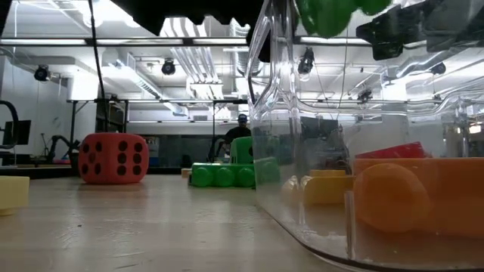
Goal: Pick & Place Toys
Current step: Put the bottom green game piece into the transparent bin, then put the green game piece into the bottom transparent bin, then put the yellow game piece into the bottom transparent bin
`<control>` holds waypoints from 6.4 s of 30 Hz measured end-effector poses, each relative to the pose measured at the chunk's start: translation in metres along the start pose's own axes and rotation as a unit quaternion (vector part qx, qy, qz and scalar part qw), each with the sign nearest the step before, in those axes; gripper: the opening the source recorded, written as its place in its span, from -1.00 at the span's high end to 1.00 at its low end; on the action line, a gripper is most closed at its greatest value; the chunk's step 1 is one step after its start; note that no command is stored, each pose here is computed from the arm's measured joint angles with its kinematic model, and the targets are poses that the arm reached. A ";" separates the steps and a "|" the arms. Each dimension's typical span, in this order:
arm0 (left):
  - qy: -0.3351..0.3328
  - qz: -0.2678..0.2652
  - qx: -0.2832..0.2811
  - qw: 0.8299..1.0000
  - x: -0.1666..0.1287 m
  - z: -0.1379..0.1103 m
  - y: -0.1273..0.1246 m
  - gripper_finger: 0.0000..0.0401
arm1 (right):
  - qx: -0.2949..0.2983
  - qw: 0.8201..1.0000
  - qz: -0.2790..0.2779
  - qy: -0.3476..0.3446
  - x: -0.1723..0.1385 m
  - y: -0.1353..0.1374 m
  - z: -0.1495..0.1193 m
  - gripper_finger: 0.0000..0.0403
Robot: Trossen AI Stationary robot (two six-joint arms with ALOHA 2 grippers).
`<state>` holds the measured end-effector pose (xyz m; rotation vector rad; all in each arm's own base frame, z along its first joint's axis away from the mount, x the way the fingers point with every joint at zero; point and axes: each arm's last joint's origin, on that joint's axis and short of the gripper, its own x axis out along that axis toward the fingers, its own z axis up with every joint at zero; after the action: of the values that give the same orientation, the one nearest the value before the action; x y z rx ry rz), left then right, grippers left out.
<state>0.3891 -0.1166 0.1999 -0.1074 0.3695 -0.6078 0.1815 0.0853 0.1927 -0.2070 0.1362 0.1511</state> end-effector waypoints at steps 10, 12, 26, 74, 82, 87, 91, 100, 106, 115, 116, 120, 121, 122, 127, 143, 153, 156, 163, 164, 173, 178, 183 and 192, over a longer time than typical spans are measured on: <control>0.059 -0.012 -0.015 0.998 0.012 -0.012 0.006 0.97 | 0.000 1.000 0.001 0.006 0.000 0.000 -0.001 0.17; 0.070 -0.010 -0.020 0.997 0.010 -0.013 0.006 0.90 | -0.001 1.000 0.001 0.007 0.000 0.000 -0.001 0.17; 0.079 0.009 0.001 0.997 0.004 -0.008 0.004 -0.15 | -0.001 1.000 0.001 0.008 0.000 0.000 -0.002 0.17; 0.303 0.381 -0.108 0.867 -0.087 -0.100 0.065 -0.21 | 0.003 1.000 0.002 0.012 0.000 0.000 -0.003 0.17; 0.301 0.380 -0.108 0.868 -0.086 -0.097 0.057 0.21 | 0.003 1.000 0.002 0.013 0.000 0.000 -0.003 0.17; 0.291 0.379 -0.124 0.870 -0.088 -0.092 0.054 0.56 | 0.003 1.000 0.002 0.013 0.000 0.000 -0.003 0.17; 0.290 0.367 -0.127 0.875 -0.092 -0.087 0.049 0.69 | 0.002 1.000 0.002 0.015 0.000 0.000 -0.003 0.17; 0.256 0.344 -0.125 0.895 -0.101 -0.068 0.041 0.69 | 0.002 1.000 0.002 0.015 0.000 0.000 -0.003 0.17; 0.211 0.331 -0.119 0.912 -0.103 -0.053 0.038 0.69 | 0.002 1.000 0.002 0.016 0.000 0.000 -0.003 0.17; 0.093 0.255 -0.059 0.961 -0.089 -0.027 0.028 0.61 | 0.005 1.000 0.003 0.018 -0.001 0.001 -0.006 0.17; 0.079 0.244 -0.052 0.965 -0.088 -0.024 0.025 0.63 | 0.005 1.000 0.003 0.018 -0.001 0.001 -0.007 0.17; 0.032 0.204 -0.034 0.978 -0.081 -0.014 0.016 0.69 | 0.007 1.000 0.002 0.018 -0.001 0.001 -0.008 0.17; 0.022 0.195 -0.029 0.980 -0.080 -0.012 0.013 0.69 | 0.007 1.000 0.002 0.019 -0.001 0.001 -0.008 0.17; 0.014 0.188 -0.026 0.982 -0.078 -0.010 0.010 0.69 | 0.006 1.000 0.002 0.019 -0.001 0.001 -0.008 0.17; -0.010 0.159 -0.016 0.987 -0.069 -0.004 -0.007 0.63 | -0.001 1.000 -0.011 -0.009 -0.001 -0.001 -0.002 0.17; 0.025 0.133 -0.021 0.991 -0.014 -0.007 -0.008 0.57 | -0.005 0.988 -0.024 -0.153 -0.037 -0.013 -0.003 0.17; 0.048 0.106 -0.026 0.993 -0.003 -0.008 -0.005 0.59 | 0.027 0.985 -0.029 -0.167 -0.055 -0.017 -0.018 0.17; 0.052 0.106 -0.028 0.993 -0.003 -0.009 -0.005 0.45 | 0.026 0.986 -0.027 -0.160 -0.054 -0.017 -0.020 0.17; 0.056 0.099 -0.020 0.993 -0.003 -0.009 -0.005 -0.01 | 0.025 0.989 -0.025 -0.144 -0.051 -0.015 -0.023 0.17; 0.056 0.099 -0.018 0.993 -0.003 -0.009 -0.005 -0.06 | 0.025 0.989 -0.025 -0.142 -0.050 -0.015 -0.024 0.17; 0.111 0.092 -0.019 0.989 -0.023 -0.001 -0.022 -0.25 | 0.028 0.989 -0.028 -0.142 -0.050 -0.015 -0.023 0.17; 0.253 0.097 -0.071 0.960 -0.043 -0.017 -0.043 -0.25 | 0.031 0.989 -0.028 -0.142 -0.050 -0.015 -0.023 0.17; 0.343 0.091 -0.102 0.929 -0.048 -0.046 -0.069 -0.25 | 0.030 0.989 -0.029 -0.139 -0.050 -0.015 -0.024 0.17; 0.366 0.115 -0.118 0.916 -0.047 -0.064 -0.104 -0.26 | 0.031 0.989 -0.037 -0.137 -0.049 -0.015 -0.024 0.17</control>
<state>0.2741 -0.1743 0.1759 -0.0614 1.1694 -0.3464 0.1328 0.0586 0.1796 -0.1271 -0.1395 0.1009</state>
